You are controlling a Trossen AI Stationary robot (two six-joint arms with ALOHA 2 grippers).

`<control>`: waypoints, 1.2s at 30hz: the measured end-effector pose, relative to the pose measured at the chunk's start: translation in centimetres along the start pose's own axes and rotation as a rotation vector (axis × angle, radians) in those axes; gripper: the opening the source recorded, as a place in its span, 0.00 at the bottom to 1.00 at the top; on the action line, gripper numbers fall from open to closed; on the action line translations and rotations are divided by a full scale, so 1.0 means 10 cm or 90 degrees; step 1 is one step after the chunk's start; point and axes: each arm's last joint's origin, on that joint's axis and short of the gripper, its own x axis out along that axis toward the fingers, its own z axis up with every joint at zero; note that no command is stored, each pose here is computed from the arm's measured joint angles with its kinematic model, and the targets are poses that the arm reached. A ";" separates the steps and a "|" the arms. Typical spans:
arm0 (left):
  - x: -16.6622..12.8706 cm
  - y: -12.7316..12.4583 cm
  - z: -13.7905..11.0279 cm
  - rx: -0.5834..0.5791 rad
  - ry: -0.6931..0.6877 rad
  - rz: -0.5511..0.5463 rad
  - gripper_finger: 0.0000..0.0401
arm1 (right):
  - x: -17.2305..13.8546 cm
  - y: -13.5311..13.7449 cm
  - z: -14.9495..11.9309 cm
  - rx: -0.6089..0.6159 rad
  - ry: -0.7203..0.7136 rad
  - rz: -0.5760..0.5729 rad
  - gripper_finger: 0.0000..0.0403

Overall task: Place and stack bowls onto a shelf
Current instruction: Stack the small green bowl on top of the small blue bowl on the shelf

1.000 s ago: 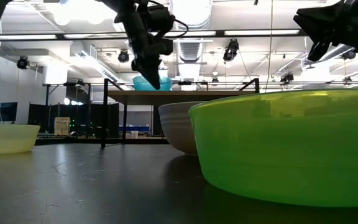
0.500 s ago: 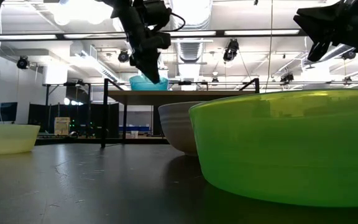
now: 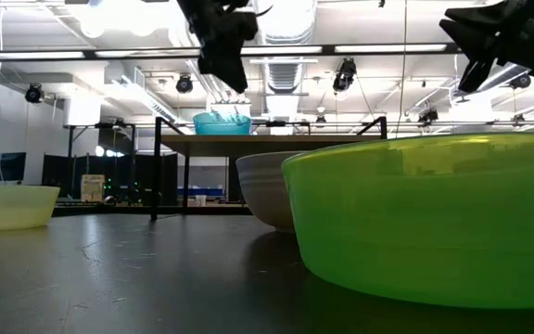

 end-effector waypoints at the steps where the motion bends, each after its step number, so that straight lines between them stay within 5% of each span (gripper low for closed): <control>1: -0.01 -0.05 0.00 0.002 -0.002 -0.006 0.26 | 0.00 0.00 0.00 0.000 -0.003 0.001 0.16; 11: -0.06 -0.88 -0.11 0.097 -0.001 -0.054 0.26 | 0.00 0.00 0.01 0.012 -0.009 -0.003 0.16; 24: 0.19 -1.49 -0.67 0.001 0.114 -0.010 0.26 | 0.08 0.03 0.08 0.064 0.051 -0.010 0.16; 30: 0.29 -1.77 -0.79 0.019 0.079 -0.076 0.26 | 0.30 0.07 0.24 0.077 0.186 -0.071 0.16; 36: 0.45 -1.95 -0.90 -0.053 0.053 -0.110 0.26 | 0.48 0.06 0.26 0.126 0.416 -0.176 0.16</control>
